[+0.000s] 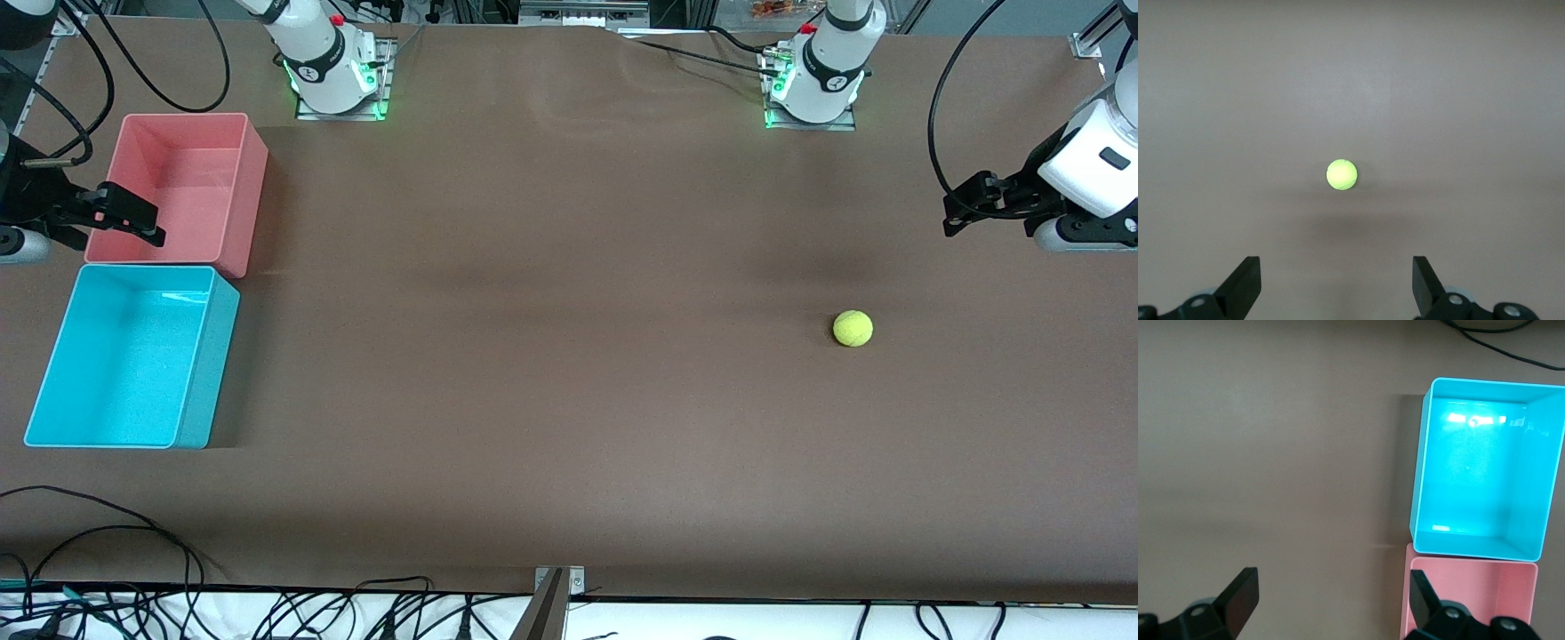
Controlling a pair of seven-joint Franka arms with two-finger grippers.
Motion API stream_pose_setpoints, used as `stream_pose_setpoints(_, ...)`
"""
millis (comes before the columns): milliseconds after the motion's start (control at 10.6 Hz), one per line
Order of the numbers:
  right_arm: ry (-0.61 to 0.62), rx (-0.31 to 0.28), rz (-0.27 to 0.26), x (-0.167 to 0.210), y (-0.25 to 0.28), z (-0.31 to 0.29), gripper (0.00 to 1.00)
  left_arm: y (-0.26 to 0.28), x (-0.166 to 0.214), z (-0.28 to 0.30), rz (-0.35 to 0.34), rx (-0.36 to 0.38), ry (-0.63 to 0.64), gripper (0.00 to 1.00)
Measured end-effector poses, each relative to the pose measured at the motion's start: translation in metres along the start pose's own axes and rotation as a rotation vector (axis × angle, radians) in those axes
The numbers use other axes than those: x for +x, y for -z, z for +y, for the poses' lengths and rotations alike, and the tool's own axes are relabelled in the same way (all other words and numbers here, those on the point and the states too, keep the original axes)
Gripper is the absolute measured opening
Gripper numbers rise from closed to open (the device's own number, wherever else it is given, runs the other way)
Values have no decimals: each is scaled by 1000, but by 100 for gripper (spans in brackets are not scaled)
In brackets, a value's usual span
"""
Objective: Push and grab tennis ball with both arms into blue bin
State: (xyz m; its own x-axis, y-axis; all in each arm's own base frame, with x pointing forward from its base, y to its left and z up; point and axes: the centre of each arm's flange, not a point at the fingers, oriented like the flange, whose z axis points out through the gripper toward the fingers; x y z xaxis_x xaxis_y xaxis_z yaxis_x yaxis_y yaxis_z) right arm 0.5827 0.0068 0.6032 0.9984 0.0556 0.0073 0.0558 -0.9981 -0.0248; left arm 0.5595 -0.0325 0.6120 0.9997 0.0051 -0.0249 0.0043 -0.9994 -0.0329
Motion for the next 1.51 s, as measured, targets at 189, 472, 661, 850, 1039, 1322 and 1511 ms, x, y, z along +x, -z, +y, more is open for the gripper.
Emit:
stream_pose_setpoints(189, 1, -4, 0, 0, 0, 0, 100, 4, 1, -2, 10, -1, 4, 100)
stream_pose_setpoints(472, 2, -5, 0, 0, 0, 0, 100, 6, 5, -4, 15, -2, 8, 100)
stream_pose_setpoints(661, 2, -5, -1, 0, 0, 0, 100, 6, 5, -5, 16, -3, 10, 100)
stream_pose_setpoints(850, 2, -5, -1, 0, 0, 0, 100, 7, 5, -6, 16, -3, 11, 100)
stream_pose_setpoints(1039, 2, -6, -1, 0, 0, 0, 100, 7, 5, -5, 16, -3, 9, 100)
stream_pose_setpoints(1322, 2, -6, -1, 0, 0, 0, 100, 7, 5, -5, 16, -3, 9, 100)
stream_pose_setpoints(1511, 2, -7, -1, 0, 0, 0, 100, 7, 5, -5, 15, -3, 9, 100)
